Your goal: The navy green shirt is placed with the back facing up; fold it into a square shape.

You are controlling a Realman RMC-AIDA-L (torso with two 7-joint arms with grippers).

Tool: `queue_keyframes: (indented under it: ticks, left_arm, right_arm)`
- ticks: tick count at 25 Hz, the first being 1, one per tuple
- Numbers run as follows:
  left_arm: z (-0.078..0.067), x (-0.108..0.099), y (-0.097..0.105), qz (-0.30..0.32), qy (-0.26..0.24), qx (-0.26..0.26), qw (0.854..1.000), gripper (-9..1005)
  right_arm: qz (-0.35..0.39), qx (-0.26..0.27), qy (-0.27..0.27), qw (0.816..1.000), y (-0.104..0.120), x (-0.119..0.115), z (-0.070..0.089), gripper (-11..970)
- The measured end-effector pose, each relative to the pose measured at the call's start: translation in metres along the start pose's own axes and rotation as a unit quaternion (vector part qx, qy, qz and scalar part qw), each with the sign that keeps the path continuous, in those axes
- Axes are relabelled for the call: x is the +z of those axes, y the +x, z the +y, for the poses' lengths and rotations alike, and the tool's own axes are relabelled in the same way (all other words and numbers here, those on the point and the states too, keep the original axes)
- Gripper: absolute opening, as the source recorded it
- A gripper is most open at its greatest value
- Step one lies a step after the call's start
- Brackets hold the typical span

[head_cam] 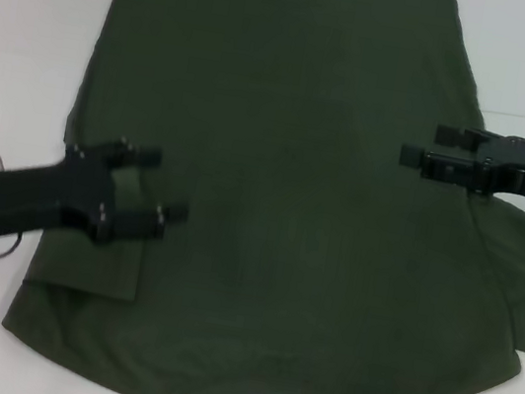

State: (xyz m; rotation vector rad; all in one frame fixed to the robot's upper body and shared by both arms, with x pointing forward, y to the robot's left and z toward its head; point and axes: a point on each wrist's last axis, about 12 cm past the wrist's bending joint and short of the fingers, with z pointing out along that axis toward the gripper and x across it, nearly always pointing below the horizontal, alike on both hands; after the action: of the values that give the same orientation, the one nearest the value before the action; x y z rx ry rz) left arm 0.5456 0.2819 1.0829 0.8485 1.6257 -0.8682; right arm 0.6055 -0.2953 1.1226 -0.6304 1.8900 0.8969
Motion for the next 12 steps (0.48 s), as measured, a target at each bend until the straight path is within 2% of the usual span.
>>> queue_keyframes:
  ticks: [4, 8, 12]
  left_arm:
    - [-0.008, -0.006, 0.006, 0.025, 0.038, 0.007, 0.999, 847]
    - [-0.011, -0.002, 0.015, 0.046, 0.037, 0.016, 0.998, 847]
    - [-0.014, 0.002, 0.017, 0.044, 0.039, 0.022, 0.998, 847]
  right_arm:
    - [0.007, 0.033, 0.002, 0.999, -0.003, -0.008, -0.004, 940]
    - [0.029, 0.078, -0.002, 0.997, -0.015, -0.016, -0.007, 940]
    - [0.065, 0.129, 0.017, 0.989, -0.034, -0.023, -0.010, 941]
